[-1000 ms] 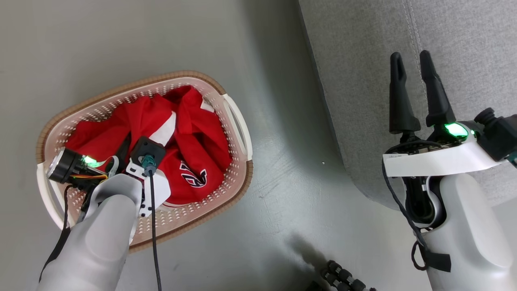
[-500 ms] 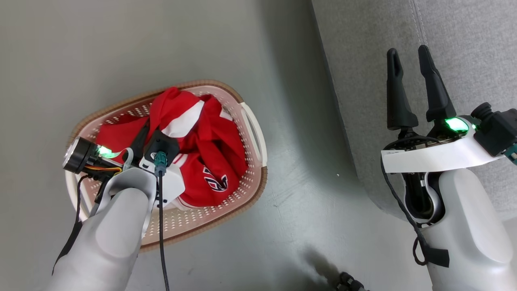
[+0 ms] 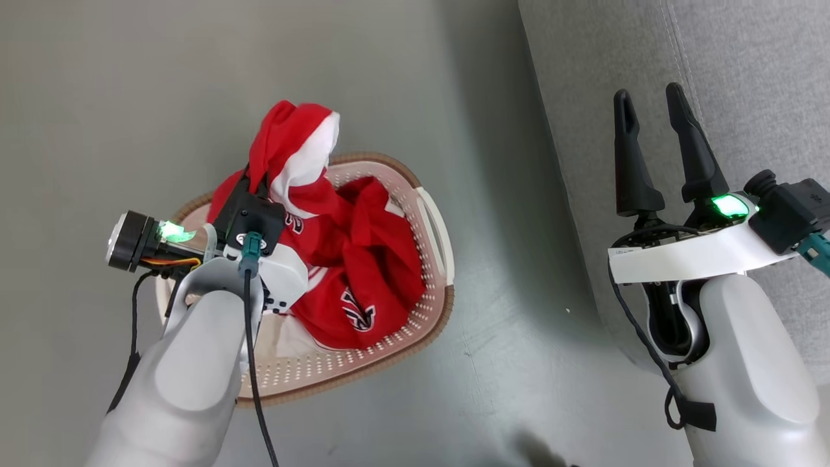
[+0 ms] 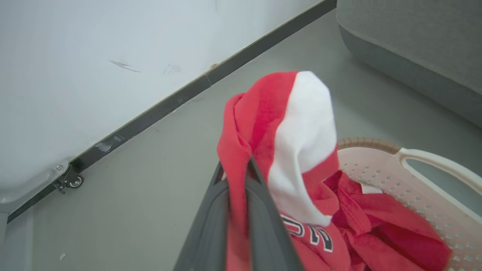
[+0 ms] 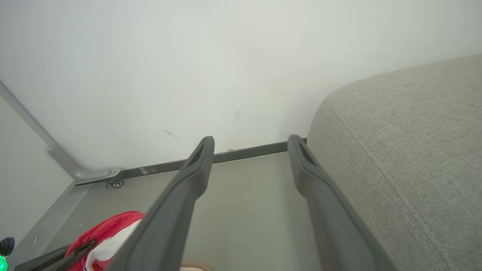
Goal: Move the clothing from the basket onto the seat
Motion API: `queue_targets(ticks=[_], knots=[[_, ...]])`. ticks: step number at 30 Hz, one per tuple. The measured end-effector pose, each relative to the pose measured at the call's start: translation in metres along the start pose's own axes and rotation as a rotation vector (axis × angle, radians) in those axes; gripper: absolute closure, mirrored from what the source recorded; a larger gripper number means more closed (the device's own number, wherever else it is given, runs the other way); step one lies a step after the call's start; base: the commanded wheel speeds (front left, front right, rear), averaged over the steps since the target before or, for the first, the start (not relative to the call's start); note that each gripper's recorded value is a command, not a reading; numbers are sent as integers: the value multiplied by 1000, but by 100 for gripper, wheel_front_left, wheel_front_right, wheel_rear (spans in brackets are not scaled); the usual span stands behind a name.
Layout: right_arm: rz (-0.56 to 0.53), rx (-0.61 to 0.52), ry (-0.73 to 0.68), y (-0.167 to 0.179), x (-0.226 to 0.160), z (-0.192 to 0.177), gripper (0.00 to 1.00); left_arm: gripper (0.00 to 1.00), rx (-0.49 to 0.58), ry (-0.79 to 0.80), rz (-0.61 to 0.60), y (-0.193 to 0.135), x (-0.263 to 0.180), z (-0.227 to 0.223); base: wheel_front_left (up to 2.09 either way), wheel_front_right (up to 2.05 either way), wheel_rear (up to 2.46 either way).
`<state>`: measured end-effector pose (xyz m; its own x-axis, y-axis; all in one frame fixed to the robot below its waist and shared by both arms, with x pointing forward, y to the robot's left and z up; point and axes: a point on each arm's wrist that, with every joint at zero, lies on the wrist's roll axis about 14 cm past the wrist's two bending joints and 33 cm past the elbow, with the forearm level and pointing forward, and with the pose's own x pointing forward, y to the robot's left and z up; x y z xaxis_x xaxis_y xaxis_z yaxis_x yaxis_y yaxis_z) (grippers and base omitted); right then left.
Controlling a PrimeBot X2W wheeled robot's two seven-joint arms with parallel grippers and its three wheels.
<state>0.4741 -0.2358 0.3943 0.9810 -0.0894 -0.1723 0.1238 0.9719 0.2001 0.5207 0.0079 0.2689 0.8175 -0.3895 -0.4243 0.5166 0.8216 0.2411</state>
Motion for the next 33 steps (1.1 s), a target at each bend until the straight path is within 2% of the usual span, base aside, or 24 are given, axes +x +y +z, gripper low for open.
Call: queue_targets(ticks=[11, 17, 33], knots=[[67, -21, -47, 24, -1, 21, 0, 100, -58, -137, 131, 38, -22, 54, 0, 0, 0], [106, -26, -49, 38, -10, 25, 0, 100, -53, -234, 199, 61, -44, 89, 0, 0, 0], [211, -71, -52, 74, -39, 32, 0, 100, -109, -354, 246, 79, -106, 131, 0, 0, 0]])
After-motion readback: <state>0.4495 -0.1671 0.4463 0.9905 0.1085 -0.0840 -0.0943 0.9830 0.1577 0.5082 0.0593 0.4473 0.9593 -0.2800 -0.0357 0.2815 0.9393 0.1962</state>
